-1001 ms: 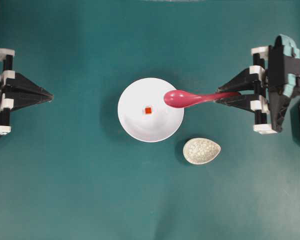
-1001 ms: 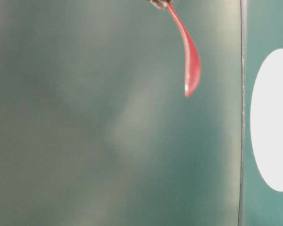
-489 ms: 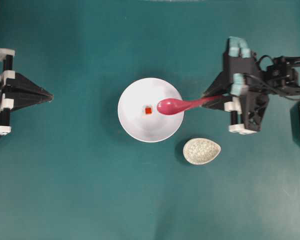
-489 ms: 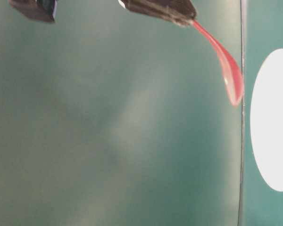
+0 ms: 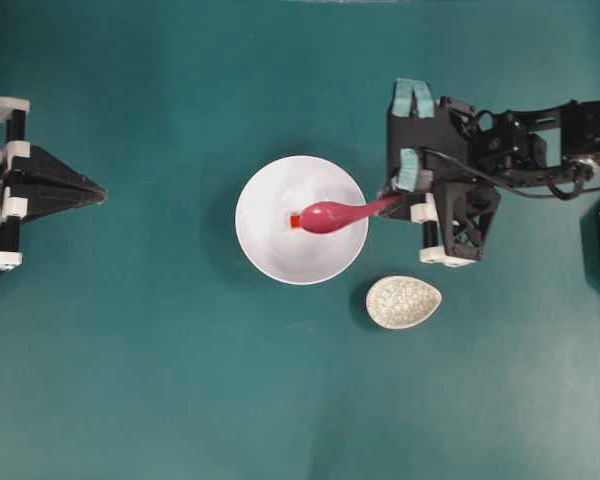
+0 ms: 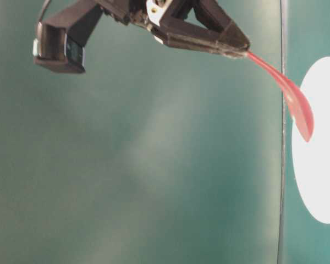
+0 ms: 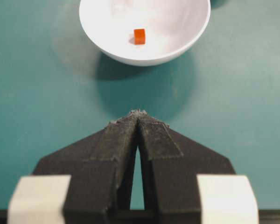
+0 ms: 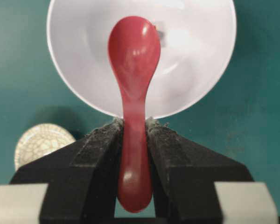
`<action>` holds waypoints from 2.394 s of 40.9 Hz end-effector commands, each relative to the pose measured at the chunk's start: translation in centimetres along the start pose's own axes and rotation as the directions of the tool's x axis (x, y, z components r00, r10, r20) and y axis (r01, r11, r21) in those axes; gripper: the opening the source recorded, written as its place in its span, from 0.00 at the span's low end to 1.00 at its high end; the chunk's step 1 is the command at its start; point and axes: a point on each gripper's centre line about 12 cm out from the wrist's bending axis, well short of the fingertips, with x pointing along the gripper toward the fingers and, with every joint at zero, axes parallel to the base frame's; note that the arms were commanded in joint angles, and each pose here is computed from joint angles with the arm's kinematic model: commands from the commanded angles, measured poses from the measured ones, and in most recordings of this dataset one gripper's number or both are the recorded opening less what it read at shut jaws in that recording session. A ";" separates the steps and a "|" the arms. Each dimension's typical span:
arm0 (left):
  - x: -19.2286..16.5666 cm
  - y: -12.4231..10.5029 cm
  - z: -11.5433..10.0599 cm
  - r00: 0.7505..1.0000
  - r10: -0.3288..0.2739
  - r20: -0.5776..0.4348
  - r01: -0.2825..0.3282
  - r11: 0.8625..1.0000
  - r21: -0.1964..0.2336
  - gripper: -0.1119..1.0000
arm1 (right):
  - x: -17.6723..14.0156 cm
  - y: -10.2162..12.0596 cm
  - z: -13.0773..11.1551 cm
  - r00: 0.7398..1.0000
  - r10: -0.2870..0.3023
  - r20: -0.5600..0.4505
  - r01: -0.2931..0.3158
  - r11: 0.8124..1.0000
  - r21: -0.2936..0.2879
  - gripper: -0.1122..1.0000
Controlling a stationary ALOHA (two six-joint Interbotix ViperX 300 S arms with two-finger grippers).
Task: Grip the spoon and scoop the red block from the bowl with right arm.
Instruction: 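Lower the spoon tip into the white bowl beside the red cube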
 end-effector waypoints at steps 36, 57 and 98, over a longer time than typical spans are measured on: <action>0.0 0.1 0.7 1.000 0.004 0.015 -0.004 1.000 0.003 0.10 | 2.1 -0.9 2.0 0.993 0.005 -0.120 -0.004 1.000 0.007 0.32; 0.0 0.1 0.7 1.000 0.004 0.017 -0.004 1.000 0.003 0.10 | 3.5 -1.0 1.8 0.987 0.006 -0.159 -0.005 1.000 0.007 0.32; 0.0 0.1 0.7 1.000 0.004 0.017 -0.004 1.000 0.005 0.10 | 5.6 -1.4 3.8 0.989 -0.011 -0.149 0.008 1.000 -0.019 0.32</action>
